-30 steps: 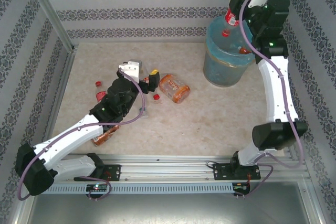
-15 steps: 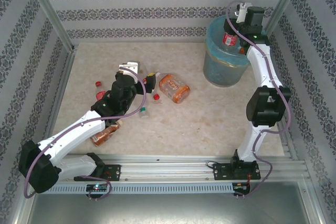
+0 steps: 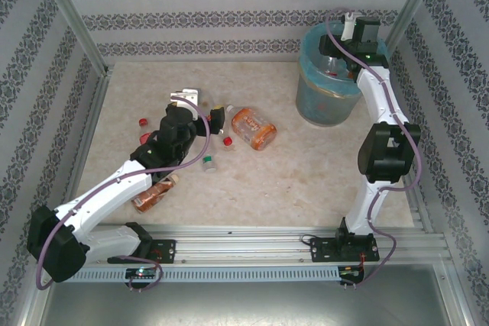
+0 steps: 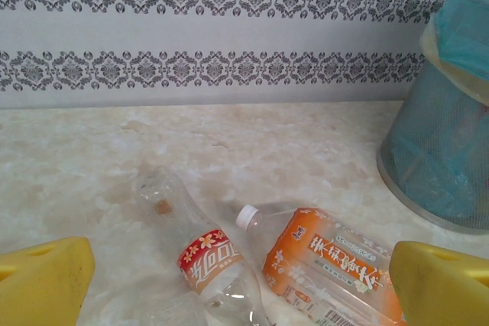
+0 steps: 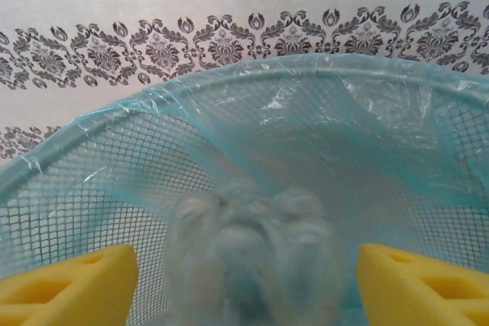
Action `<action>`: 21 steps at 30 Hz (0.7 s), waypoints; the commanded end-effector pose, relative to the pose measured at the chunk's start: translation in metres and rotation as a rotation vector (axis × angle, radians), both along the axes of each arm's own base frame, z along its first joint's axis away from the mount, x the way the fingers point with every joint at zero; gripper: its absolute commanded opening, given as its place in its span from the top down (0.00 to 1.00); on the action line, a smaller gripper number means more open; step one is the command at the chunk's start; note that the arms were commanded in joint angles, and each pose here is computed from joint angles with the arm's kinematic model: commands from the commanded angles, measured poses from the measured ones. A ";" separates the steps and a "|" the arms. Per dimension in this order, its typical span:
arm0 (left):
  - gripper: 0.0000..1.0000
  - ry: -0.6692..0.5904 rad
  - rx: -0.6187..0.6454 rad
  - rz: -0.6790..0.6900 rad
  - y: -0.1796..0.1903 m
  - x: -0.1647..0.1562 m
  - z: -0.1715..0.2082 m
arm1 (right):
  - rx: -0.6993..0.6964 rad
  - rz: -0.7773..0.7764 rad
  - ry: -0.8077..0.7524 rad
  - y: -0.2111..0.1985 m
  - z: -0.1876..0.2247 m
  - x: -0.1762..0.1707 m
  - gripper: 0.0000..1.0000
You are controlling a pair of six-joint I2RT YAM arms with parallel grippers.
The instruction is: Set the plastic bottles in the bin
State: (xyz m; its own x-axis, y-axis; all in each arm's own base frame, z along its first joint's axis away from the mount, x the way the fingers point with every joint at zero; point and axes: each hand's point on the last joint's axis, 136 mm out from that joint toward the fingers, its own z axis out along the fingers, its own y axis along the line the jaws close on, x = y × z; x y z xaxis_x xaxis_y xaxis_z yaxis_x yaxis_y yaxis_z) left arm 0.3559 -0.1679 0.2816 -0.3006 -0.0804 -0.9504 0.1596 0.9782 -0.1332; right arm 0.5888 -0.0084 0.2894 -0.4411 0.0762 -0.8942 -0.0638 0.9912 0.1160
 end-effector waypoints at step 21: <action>0.05 0.799 0.075 0.075 0.052 -0.088 -0.091 | 0.015 0.067 -0.266 0.053 0.163 -0.089 0.19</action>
State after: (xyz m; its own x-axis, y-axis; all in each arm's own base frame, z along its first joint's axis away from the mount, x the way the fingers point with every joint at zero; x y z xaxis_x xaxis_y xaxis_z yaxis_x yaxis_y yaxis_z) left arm 0.3044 -0.1228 0.2307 -0.7489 -0.0419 -0.6613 0.0302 0.9948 -0.0972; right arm 0.5148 0.0350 0.4362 -0.2168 0.0678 -0.9739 -0.1560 0.9824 0.1031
